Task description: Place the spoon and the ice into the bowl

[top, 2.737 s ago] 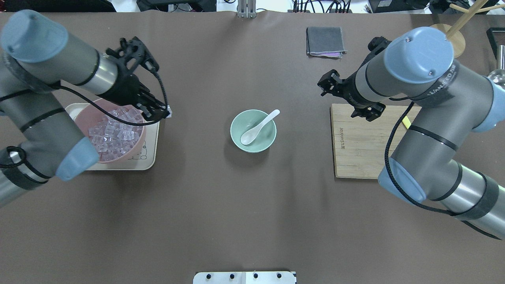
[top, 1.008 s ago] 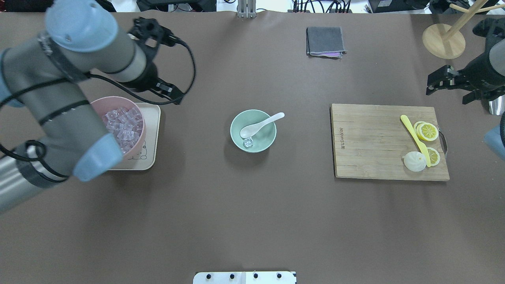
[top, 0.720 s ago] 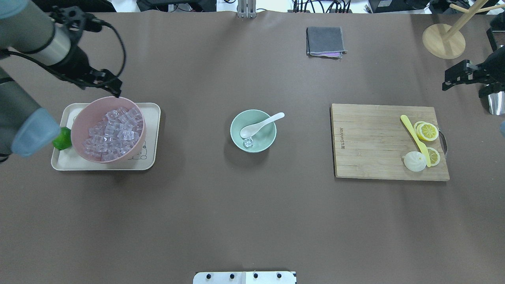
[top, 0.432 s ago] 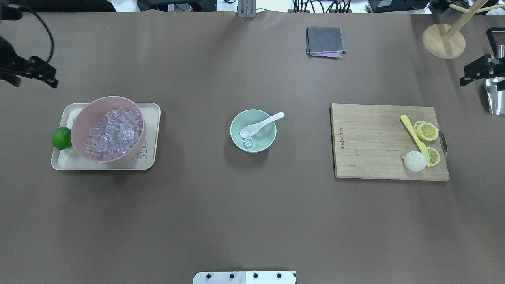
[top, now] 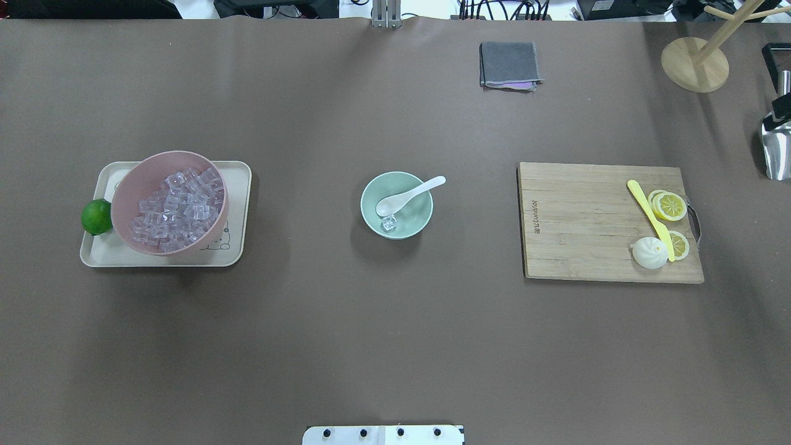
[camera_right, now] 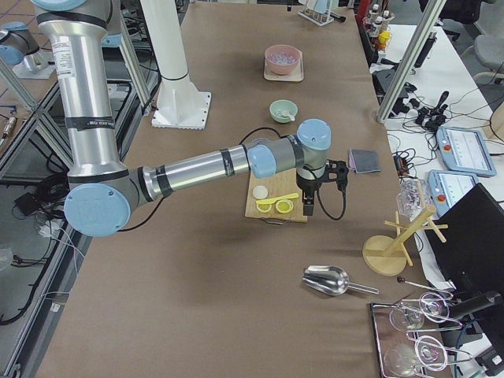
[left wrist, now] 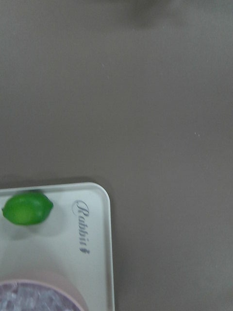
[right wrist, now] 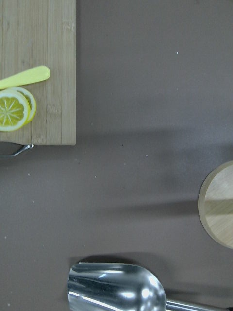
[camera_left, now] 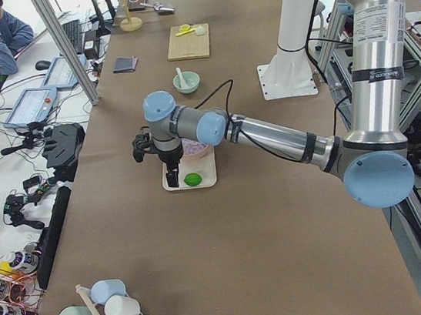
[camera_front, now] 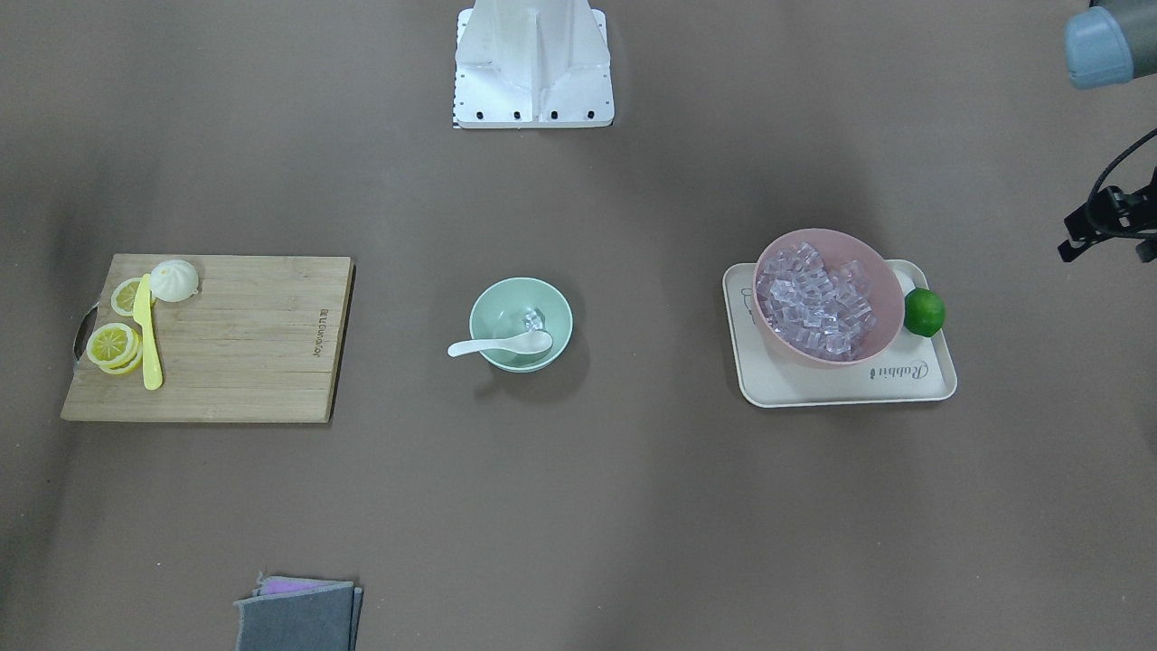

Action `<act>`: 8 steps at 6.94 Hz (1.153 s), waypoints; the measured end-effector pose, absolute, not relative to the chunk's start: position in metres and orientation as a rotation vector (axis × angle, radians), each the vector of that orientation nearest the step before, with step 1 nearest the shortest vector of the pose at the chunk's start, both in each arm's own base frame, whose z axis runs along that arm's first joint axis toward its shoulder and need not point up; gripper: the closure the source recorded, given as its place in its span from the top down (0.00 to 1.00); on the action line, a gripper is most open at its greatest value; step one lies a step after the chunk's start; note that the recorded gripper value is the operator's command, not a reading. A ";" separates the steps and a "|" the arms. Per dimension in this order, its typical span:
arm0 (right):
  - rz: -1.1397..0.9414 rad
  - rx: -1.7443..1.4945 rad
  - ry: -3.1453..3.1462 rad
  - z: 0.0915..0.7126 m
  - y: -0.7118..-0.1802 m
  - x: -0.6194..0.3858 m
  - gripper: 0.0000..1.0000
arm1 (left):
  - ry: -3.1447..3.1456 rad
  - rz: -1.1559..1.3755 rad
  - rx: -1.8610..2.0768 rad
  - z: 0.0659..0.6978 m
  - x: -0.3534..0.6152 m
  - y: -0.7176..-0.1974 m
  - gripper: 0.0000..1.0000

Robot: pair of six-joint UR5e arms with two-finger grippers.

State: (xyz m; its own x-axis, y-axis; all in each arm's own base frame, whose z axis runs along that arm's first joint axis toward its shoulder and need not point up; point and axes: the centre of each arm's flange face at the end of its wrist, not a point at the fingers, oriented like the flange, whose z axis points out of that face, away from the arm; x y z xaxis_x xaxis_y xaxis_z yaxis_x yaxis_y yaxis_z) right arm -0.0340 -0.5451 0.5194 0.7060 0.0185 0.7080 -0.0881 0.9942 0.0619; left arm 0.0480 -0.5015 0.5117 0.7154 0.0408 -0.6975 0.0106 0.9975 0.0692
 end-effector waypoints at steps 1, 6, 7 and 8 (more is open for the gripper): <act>0.035 0.103 -0.779 0.532 -0.547 -0.020 1.00 | 0.766 0.017 0.067 0.532 0.033 -0.493 0.98; 0.017 0.111 -0.794 0.553 -0.544 0.009 1.00 | 0.752 0.050 0.032 0.581 0.020 -0.490 0.98; 0.000 0.116 -0.793 0.555 -0.542 0.009 1.00 | 0.752 0.062 0.033 0.582 0.020 -0.490 0.98; -0.014 0.118 -0.791 0.557 -0.540 0.009 1.00 | 0.753 0.062 0.035 0.582 0.017 -0.490 0.98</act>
